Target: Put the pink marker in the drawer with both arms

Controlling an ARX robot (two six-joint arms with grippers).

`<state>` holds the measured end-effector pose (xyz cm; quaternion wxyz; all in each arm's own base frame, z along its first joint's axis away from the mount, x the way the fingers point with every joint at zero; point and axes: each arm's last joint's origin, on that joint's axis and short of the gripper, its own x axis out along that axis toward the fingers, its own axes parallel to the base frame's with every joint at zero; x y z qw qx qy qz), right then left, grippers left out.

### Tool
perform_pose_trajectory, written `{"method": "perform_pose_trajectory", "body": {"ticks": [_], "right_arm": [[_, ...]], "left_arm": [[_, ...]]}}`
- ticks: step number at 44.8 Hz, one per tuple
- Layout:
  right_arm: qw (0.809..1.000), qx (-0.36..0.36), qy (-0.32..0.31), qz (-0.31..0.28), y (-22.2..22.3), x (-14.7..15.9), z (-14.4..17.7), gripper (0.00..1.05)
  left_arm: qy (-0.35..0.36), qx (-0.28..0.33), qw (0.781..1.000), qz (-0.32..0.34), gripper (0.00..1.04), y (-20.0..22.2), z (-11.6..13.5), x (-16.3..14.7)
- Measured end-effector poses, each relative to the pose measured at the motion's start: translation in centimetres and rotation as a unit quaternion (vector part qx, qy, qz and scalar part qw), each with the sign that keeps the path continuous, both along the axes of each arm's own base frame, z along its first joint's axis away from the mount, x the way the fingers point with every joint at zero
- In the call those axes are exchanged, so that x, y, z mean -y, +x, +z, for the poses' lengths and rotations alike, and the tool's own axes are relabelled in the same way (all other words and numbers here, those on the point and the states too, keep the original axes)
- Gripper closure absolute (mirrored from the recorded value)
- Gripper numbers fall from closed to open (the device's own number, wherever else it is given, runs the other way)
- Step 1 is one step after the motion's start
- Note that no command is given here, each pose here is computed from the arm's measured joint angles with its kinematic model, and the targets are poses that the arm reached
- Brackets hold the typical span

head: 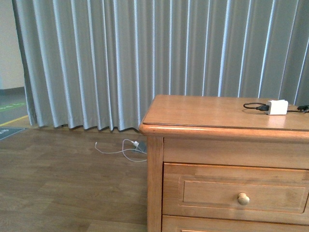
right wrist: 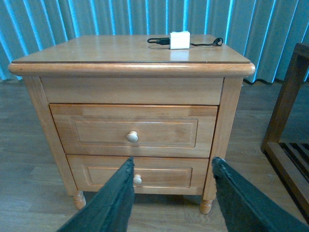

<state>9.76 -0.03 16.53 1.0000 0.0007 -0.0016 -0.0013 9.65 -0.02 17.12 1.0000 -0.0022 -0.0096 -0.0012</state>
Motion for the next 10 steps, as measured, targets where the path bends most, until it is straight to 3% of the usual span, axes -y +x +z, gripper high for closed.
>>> {"method": "perform_pose_trajectory", "body": {"ticks": [10], "right_arm": [[1.0,0.0,0.0,0.0,0.0,0.0,0.0,0.18]], "left_arm": [[0.0,0.0,1.0,0.0,0.06,0.0,0.0,0.0]]}}
